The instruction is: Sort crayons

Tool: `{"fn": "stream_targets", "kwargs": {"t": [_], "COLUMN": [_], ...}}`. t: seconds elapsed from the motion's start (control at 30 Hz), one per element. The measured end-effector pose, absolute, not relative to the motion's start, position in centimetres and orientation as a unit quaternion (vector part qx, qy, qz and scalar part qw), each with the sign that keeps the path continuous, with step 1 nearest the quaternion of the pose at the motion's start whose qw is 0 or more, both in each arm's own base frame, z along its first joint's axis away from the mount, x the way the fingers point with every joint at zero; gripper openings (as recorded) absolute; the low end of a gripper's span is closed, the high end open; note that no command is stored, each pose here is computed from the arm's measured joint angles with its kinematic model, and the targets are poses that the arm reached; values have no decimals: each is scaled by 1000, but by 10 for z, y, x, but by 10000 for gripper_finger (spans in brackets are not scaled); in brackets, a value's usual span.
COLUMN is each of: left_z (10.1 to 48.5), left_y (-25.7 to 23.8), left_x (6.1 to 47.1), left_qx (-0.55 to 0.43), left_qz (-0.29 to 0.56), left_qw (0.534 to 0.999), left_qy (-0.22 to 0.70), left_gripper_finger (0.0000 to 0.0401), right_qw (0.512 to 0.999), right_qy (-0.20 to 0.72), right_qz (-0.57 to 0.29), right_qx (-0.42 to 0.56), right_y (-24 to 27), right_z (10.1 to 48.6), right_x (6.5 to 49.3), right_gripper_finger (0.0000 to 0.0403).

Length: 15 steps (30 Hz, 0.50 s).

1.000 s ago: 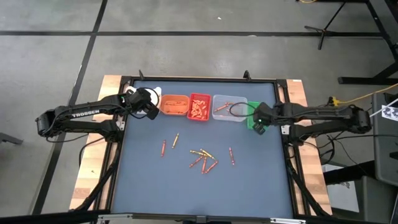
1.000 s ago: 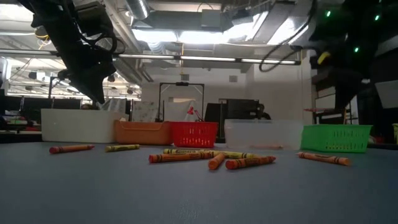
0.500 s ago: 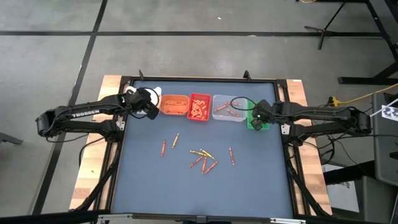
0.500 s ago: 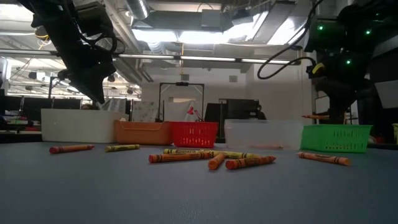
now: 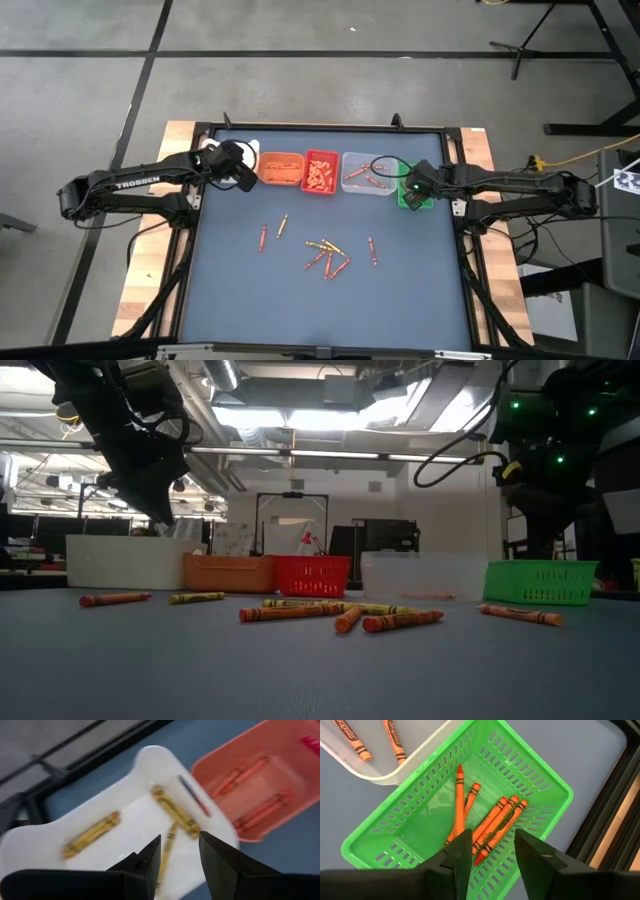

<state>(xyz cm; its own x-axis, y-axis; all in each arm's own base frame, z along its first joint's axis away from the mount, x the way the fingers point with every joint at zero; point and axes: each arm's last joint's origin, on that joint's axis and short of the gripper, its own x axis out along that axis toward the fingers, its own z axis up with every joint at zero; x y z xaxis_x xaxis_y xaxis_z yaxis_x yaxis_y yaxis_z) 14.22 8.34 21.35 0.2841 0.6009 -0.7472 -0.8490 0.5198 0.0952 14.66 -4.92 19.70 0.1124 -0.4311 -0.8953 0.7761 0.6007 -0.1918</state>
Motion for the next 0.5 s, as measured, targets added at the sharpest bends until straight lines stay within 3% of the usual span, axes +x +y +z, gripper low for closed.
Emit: {"fn": "stream_targets", "kwargs": {"t": [0.5], "left_z": [223], "left_y": [61], "left_x": [169], "left_qx": [-228], "left_qz": [288], "left_qw": [872], "left_qy": [323], "left_gripper_finger": [117], "right_qw": [728], "right_qy": [521], "right_qz": [-414], "right_qx": [165], "right_y": [-49], "right_z": [197], "right_x": [147], "right_gripper_finger": [145]}}
